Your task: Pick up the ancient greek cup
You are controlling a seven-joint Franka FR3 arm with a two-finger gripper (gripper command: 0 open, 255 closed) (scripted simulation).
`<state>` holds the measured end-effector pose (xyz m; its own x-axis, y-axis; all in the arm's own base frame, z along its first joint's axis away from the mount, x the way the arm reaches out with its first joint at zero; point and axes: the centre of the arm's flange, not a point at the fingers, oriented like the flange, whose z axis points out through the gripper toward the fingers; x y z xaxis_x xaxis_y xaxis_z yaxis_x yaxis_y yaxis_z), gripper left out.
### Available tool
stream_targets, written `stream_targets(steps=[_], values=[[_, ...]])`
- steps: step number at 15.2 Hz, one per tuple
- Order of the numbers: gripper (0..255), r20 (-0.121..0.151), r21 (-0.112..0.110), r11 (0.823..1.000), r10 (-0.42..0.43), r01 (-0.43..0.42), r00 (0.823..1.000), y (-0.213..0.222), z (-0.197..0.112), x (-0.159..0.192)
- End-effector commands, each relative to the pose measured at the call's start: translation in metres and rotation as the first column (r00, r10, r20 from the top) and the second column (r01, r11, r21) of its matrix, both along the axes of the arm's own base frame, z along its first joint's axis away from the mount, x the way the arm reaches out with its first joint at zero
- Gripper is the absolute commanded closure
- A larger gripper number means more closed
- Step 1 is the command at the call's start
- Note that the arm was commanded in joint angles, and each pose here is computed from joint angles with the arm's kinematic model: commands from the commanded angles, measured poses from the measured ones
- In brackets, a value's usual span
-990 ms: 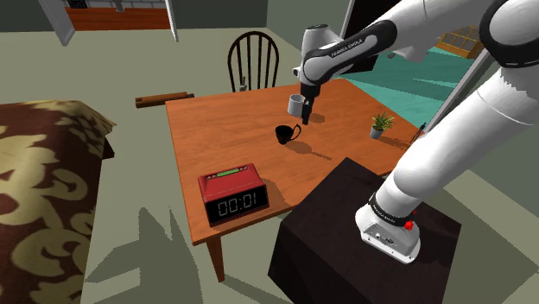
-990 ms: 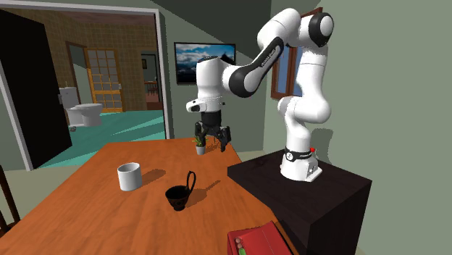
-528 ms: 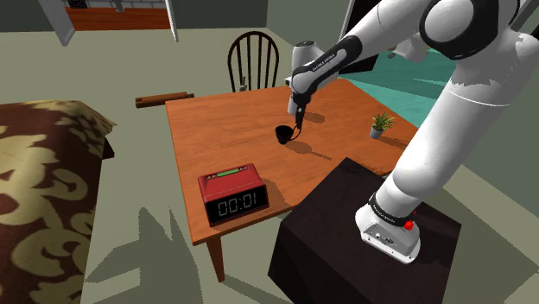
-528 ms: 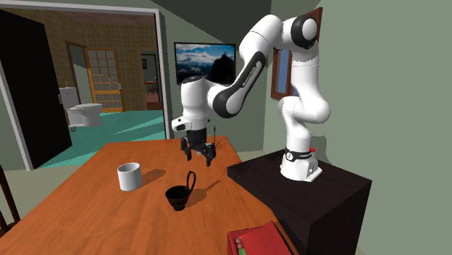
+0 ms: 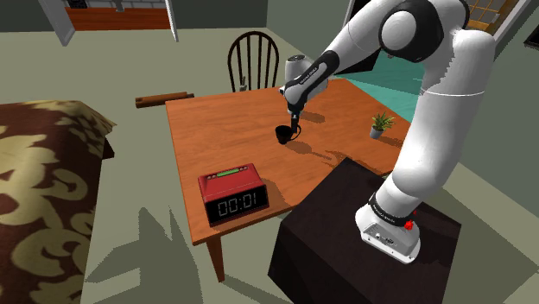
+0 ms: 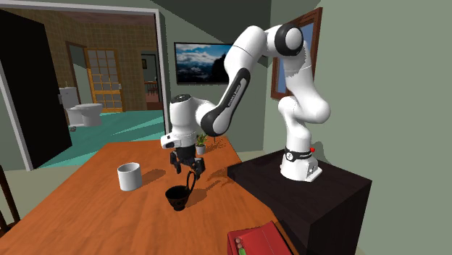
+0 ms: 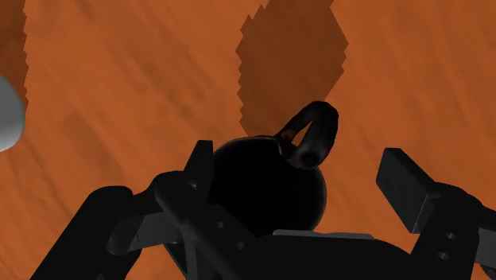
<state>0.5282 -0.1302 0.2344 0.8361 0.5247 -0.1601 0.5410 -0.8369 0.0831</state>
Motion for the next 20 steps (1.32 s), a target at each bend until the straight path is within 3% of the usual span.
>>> stream_targets(steps=[1,6,7,16,20], values=[[0,0.000,0.000,1.000,0.001,-0.001,1.000,0.000,-0.011,0.001],[0,0.000,0.000,1.000,0.001,-0.001,1.000,0.000,-0.030,0.001],[255,0.000,0.000,1.000,0.001,-0.001,1.000,0.000,-0.029,0.000],[255,0.000,0.000,1.000,0.001,-0.001,1.000,0.000,-0.030,0.001],[255,0.000,0.000,1.000,0.001,-0.001,1.000,0.000,-0.008,0.001]])
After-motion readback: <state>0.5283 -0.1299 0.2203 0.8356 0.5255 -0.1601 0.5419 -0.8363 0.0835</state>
